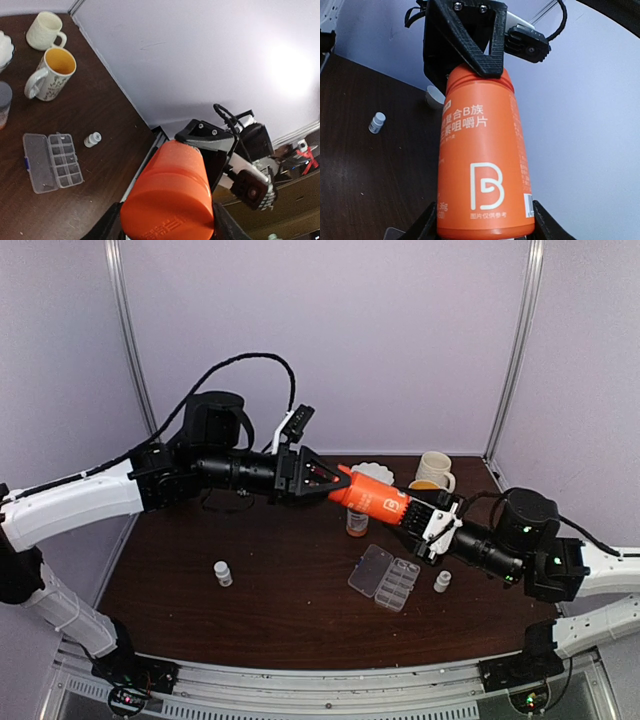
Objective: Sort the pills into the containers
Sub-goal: Unscrew the lid of the pill bottle from the pill bottle.
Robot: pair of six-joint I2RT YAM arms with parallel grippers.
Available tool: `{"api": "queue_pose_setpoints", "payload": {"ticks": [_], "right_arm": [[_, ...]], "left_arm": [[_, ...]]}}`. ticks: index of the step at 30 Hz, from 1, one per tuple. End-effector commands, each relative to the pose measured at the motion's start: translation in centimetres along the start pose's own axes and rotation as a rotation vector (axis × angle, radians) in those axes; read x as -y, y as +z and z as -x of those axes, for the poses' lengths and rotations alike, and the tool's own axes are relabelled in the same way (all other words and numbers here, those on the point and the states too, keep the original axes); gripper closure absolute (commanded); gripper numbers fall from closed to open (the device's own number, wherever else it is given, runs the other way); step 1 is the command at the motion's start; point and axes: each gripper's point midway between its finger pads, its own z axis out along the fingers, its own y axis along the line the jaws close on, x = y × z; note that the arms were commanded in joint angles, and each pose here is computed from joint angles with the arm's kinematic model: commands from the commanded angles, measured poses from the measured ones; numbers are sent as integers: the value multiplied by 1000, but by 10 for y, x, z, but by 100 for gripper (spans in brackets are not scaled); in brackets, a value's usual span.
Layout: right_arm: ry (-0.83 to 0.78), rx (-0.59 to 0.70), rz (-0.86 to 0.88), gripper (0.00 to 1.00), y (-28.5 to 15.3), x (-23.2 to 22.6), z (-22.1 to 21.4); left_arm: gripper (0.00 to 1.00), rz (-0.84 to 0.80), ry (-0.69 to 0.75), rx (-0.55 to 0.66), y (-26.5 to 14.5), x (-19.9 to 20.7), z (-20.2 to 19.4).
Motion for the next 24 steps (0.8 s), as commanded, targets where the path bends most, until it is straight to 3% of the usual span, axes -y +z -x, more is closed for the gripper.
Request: {"api": "queue_pose_setpoints", "payload": {"ticks": [1, 8, 14, 16, 20, 24], "right_arm": [[-189, -24, -47, 96, 7, -10, 0], [-324, -61, -70, 97, 12, -24, -11], [-303, -50, -43, 97, 12, -30, -10], [-286, -53, -30, 97, 12, -32, -11], [-226, -46, 1, 97, 8, -36, -11], [-142, -65, 43, 96, 3, -37, -12]], "left_arm": [[100, -192, -287, 42, 18, 4, 15], [100, -436, -548, 40, 34, 2, 10], [100, -488, -613, 4, 42, -2, 1], [90, -481, -595, 9, 41, -2, 1], [51, -453, -527, 16, 38, -2, 2], [36, -351, -405, 33, 29, -10, 8]]}}
